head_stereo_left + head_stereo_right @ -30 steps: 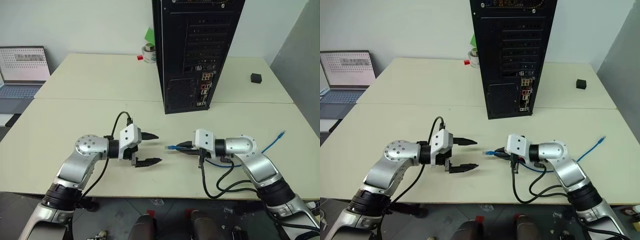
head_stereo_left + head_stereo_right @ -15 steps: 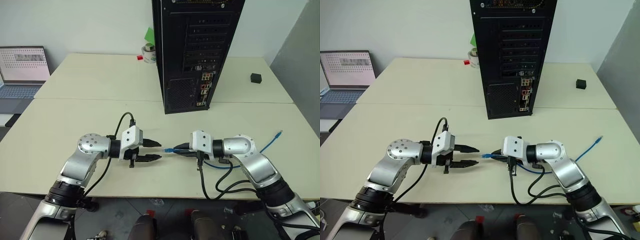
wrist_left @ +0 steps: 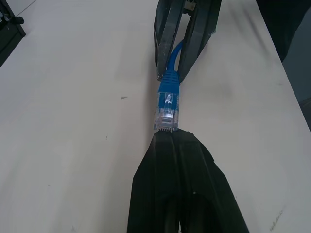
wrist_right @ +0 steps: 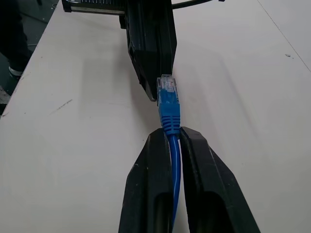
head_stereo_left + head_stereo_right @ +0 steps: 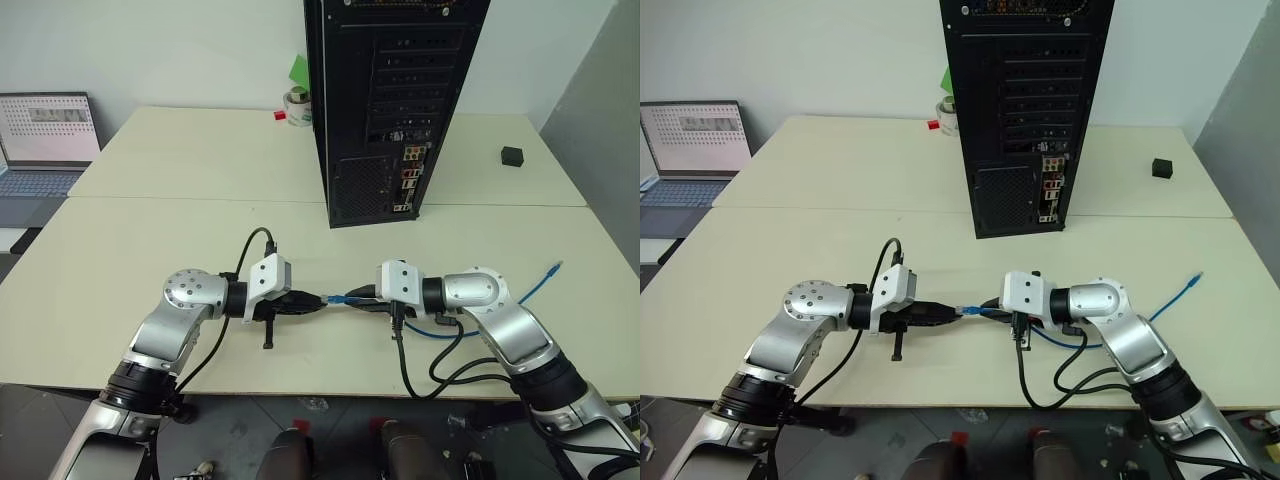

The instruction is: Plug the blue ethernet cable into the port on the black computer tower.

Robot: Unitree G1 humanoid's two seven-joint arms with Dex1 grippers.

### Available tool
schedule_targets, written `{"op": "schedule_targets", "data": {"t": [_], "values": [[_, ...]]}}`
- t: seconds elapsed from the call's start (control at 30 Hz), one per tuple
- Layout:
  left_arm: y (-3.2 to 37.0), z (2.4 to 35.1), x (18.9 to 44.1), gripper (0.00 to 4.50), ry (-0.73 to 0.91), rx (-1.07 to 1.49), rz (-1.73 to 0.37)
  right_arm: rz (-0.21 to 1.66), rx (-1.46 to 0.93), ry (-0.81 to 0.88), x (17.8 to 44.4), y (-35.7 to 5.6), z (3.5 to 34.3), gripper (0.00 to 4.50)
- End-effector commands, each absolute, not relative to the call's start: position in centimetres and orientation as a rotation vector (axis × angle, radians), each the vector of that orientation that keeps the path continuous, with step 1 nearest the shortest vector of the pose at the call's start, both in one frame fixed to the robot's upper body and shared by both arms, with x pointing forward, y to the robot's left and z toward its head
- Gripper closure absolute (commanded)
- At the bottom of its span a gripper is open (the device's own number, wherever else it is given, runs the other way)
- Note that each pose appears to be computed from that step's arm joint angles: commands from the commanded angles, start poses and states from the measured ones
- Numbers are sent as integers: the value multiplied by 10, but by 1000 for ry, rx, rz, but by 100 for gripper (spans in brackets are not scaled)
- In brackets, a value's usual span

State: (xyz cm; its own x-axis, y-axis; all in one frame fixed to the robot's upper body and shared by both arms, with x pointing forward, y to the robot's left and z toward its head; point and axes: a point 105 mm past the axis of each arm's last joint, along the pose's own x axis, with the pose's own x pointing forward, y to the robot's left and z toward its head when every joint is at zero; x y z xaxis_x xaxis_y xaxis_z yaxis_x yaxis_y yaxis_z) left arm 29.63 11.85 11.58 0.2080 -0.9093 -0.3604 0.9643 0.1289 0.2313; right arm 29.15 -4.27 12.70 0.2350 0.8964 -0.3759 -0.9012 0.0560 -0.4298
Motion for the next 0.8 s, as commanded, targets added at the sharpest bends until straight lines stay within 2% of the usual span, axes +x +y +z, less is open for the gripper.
{"op": "schedule_targets", "data": {"t": [0.03, 0.3, 0.4, 0.43, 0.8], "values": [[116, 124, 297, 450, 109, 458, -1360, 1376, -682, -63, 288, -36, 141, 449], [123, 123, 305, 290, 101, 492, -1310, 1368, -686, -52, 290, -38, 140, 449], [118, 125, 302, 209, 76, 475, -1325, 1369, -684, -50, 291, -38, 140, 449], [116, 126, 300, 197, 70, 466, -1332, 1369, -683, -49, 291, -38, 140, 449], [109, 128, 295, 191, 58, 432, -1368, 1372, -678, -50, 289, -36, 140, 450]]}}
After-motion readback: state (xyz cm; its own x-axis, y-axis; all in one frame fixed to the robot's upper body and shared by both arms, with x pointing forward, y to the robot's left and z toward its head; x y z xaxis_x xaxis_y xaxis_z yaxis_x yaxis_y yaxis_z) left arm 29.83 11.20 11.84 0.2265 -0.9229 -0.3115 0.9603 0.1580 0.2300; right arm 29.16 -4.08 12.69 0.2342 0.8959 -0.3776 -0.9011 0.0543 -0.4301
